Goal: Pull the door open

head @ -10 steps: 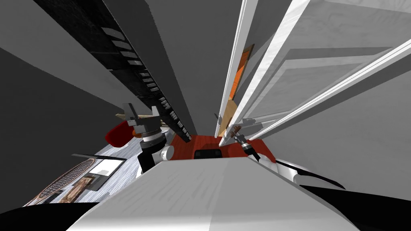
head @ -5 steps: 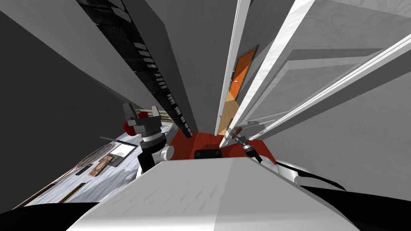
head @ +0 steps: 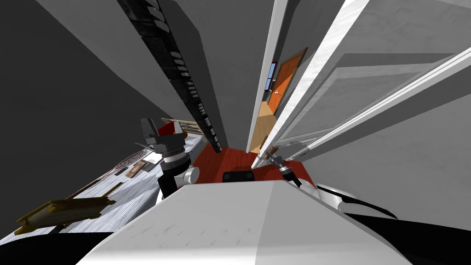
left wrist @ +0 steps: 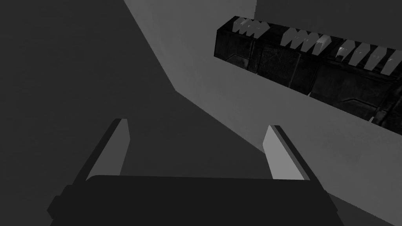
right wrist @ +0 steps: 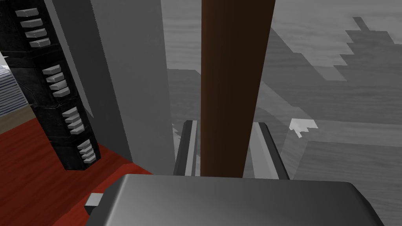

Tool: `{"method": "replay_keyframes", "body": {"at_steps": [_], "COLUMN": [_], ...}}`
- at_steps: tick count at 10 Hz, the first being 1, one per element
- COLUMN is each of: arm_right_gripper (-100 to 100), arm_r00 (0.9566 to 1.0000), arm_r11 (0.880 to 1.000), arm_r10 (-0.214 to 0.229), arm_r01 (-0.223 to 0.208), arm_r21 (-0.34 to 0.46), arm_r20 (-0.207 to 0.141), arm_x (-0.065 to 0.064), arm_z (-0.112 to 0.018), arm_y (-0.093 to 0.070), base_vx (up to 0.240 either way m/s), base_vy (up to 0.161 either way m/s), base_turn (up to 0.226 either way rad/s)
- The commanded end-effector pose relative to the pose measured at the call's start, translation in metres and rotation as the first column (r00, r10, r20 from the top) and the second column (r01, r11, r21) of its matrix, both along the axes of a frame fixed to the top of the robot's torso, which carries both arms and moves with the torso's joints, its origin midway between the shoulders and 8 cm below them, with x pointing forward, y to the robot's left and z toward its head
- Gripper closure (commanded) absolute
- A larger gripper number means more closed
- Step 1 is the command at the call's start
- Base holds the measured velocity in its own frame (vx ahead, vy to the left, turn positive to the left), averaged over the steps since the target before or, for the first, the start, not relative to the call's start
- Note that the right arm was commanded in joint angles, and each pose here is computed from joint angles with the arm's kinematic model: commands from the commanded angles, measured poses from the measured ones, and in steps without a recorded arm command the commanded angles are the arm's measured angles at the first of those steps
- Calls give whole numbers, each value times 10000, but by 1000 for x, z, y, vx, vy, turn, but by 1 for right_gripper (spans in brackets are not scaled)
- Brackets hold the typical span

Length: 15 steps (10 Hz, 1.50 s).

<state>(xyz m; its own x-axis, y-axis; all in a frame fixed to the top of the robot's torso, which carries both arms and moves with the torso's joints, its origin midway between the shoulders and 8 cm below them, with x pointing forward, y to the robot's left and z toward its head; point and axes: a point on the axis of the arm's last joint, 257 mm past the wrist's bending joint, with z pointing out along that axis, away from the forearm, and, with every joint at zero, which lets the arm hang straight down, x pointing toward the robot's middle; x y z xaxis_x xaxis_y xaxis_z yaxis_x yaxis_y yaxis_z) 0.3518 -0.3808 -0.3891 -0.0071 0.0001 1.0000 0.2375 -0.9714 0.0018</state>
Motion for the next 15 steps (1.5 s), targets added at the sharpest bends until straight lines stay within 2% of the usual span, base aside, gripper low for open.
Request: {"method": "replay_keyframes", "body": {"at_steps": [1, 6, 15], "arm_right_gripper": [100, 100, 100], "arm_r00": [10000, 9999, 9995], "arm_r11": [10000, 9999, 9996], "arm_r10": [64, 143, 293], "arm_r01": [-64, -143, -293], "arm_r21": [5, 10, 2], "arm_r20": [-67, -47, -73], "arm_x": [-5, -9, -27], "arm_z": [-3, -1, -2], "arm_y": [0, -1, -7], "base_vx": [-246, -213, -216], "base_vy": [-133, -106, -112], "base_turn": [230, 151, 192]}}
